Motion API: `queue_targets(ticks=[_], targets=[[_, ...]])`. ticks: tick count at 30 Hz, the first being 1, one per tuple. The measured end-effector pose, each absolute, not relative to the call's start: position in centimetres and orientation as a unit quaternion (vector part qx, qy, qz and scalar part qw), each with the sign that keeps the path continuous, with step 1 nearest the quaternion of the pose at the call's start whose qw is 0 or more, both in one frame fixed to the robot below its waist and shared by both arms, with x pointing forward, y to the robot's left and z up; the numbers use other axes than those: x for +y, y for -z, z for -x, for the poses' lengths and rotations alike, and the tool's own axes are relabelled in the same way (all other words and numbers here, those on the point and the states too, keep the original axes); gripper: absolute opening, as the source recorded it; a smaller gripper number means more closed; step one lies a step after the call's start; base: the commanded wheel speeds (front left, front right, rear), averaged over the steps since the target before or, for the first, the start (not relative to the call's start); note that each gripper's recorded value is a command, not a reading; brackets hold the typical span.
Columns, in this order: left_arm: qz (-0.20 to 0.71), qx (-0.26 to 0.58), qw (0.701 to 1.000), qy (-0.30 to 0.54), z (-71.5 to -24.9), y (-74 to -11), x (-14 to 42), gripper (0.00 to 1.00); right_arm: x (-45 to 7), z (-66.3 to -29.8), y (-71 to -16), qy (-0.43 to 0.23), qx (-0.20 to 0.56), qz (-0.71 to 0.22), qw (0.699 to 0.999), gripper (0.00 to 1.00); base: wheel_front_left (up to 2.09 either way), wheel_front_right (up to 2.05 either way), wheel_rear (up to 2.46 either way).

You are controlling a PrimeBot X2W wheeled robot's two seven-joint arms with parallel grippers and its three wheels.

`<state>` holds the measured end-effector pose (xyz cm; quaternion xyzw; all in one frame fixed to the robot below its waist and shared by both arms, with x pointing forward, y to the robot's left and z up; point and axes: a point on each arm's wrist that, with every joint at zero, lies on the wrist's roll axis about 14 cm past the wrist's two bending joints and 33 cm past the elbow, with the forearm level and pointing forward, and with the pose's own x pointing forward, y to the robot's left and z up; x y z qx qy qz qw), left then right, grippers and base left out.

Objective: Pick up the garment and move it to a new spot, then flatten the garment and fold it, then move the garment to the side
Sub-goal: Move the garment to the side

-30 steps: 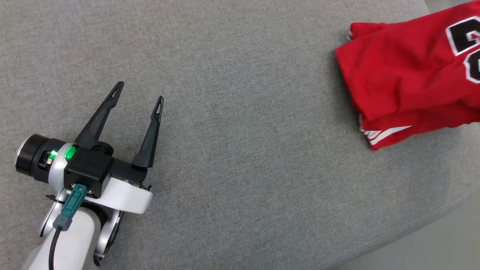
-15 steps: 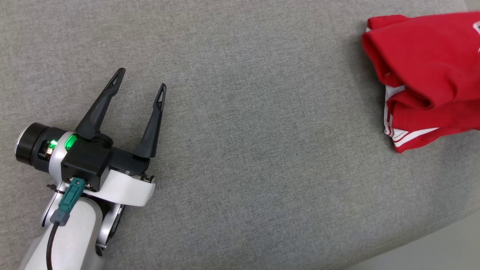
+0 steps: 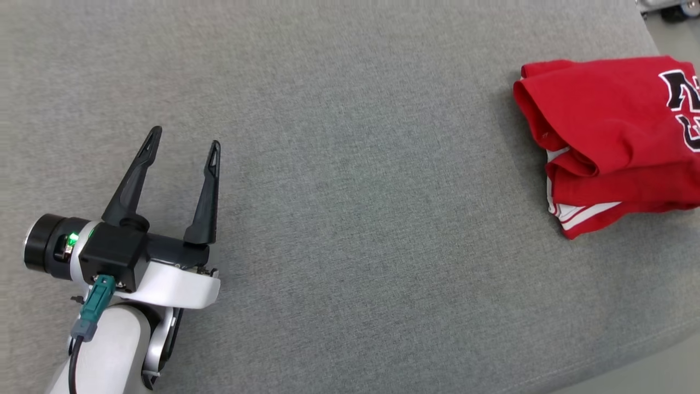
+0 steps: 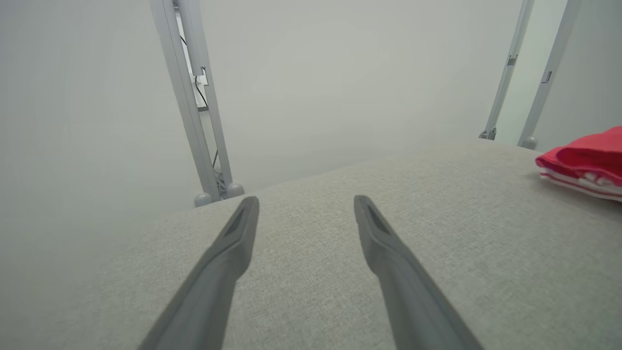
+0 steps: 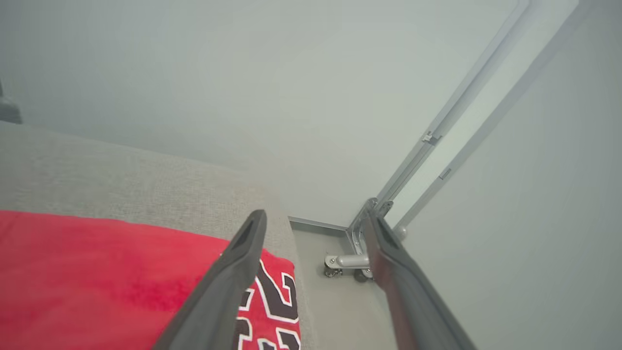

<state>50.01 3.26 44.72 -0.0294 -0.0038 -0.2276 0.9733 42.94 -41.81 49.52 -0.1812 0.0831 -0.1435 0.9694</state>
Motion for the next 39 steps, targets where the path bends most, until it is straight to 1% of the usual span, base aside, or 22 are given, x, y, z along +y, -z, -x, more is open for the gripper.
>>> queue_targets(ticks=[3,4,7,11,16,23,35,39], targets=[[0.025,-0.016,0.977,0.210,-49.6,-46.0,4.4,1.00,-37.4,-43.3,-51.0,0.113,0.018,0.135,0.984,1.00,0.00,0.00,0.00],[0.024,-0.018,0.979,0.202,-49.5,-46.3,4.9,1.00,-35.2,-43.5,-51.6,0.099,-0.009,0.100,0.990,1.00,0.00,0.00,0.00],[0.019,-0.028,0.983,0.180,-49.1,-47.4,6.4,1.00,-30.2,-43.7,-52.9,0.054,-0.057,0.050,0.996,1.00,0.00,0.00,0.00],[0.020,-0.040,0.988,0.146,-48.5,-48.8,8.5,1.00,-25.3,-43.6,-53.2,0.016,-0.080,-0.005,0.997,1.00,0.00,0.00,0.00],[0.024,-0.048,0.993,0.107,-46.5,-50.1,11.0,1.00,-20.8,-42.6,-53.3,-0.019,-0.079,-0.043,0.996,1.00,0.00,0.00,0.00],[0.032,-0.065,0.994,0.078,-43.7,-52.2,12.9,1.00,-18.6,-40.5,-53.6,-0.032,-0.073,-0.055,0.995,1.00,0.00,0.00,0.00],[0.045,-0.074,0.993,0.075,-39.8,-53.8,13.4,1.00,-19.0,-36.3,-53.2,-0.017,-0.052,-0.053,0.997,1.00,0.00,0.00,0.00],[0.035,-0.074,0.994,0.067,-38.9,-53.8,14.0,1.00,-19.3,-35.3,-53.3,-0.011,-0.051,-0.050,0.997,1.00,0.00,0.00,0.00]])
